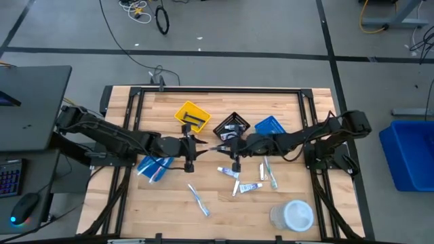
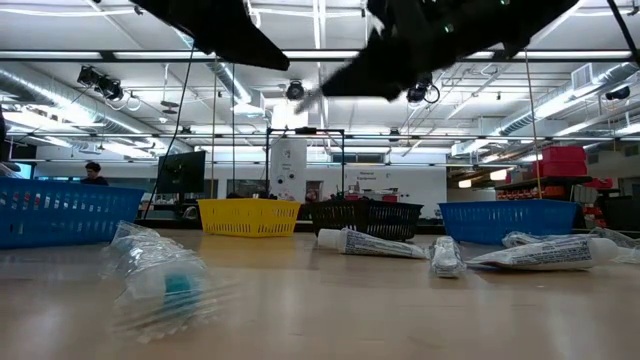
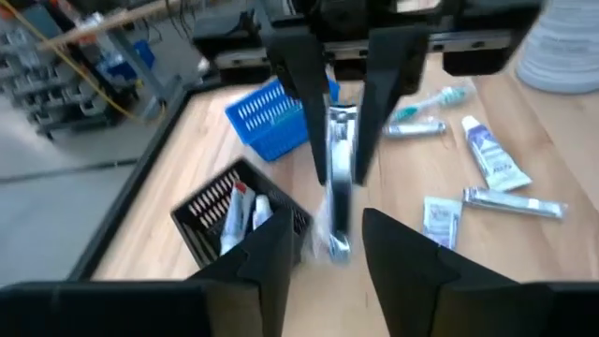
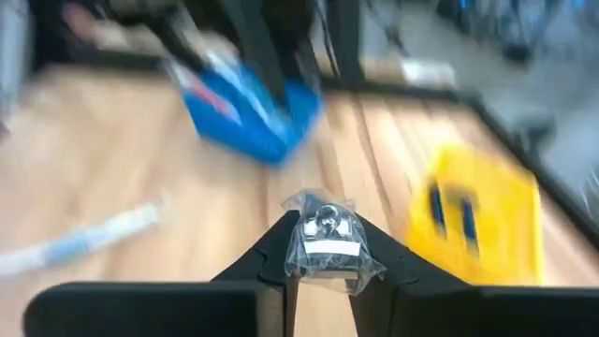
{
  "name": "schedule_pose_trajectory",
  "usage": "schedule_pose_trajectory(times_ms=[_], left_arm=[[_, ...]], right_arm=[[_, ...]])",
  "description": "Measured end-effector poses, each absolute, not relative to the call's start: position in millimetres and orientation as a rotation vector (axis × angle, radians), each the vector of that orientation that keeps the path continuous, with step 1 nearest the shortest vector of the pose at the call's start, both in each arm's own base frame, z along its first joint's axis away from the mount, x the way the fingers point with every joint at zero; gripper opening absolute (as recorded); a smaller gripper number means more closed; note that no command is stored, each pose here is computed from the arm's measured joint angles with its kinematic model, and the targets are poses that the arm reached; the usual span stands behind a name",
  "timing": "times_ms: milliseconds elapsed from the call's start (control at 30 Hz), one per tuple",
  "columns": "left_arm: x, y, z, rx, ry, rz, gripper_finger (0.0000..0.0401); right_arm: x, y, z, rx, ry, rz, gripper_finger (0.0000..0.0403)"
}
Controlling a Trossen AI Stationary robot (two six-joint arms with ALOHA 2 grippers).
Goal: Pick & Place Travel size toiletries
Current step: Put the silver nail cutter into the right blue bin
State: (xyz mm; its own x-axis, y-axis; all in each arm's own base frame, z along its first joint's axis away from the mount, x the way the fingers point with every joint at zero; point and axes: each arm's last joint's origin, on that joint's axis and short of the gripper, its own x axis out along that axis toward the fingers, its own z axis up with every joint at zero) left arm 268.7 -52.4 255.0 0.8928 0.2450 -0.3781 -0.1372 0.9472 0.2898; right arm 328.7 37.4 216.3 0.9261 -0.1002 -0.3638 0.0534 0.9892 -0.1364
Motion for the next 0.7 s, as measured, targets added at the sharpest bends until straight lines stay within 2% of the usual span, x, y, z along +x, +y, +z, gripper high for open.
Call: schedule_pose_trajectory(times_ms=[167,333,500,700], left_arm=[[265.7,-51.7,247.6,0.221,0.464,0.206,0.0152],[260.5,-50.7,232.7,0.168,0.501,0.215,0.0153],[253.1,-50.1,213.8,0.089,0.552,0.193,0.0153],[245.9,-49.2,197.8,0.006,0.591,0.191,0.0153]], right_arm=[[313.2,35.6,206.9,-0.093,0.561,-0.264,0.0070],[291.1,33.1,218.1,-0.084,0.618,-0.451,0.0062],[263.9,24.1,227.8,-0.040,0.664,-0.669,0.0073],[232.7,17.4,222.5,0.075,0.788,-0.858,0.0067]])
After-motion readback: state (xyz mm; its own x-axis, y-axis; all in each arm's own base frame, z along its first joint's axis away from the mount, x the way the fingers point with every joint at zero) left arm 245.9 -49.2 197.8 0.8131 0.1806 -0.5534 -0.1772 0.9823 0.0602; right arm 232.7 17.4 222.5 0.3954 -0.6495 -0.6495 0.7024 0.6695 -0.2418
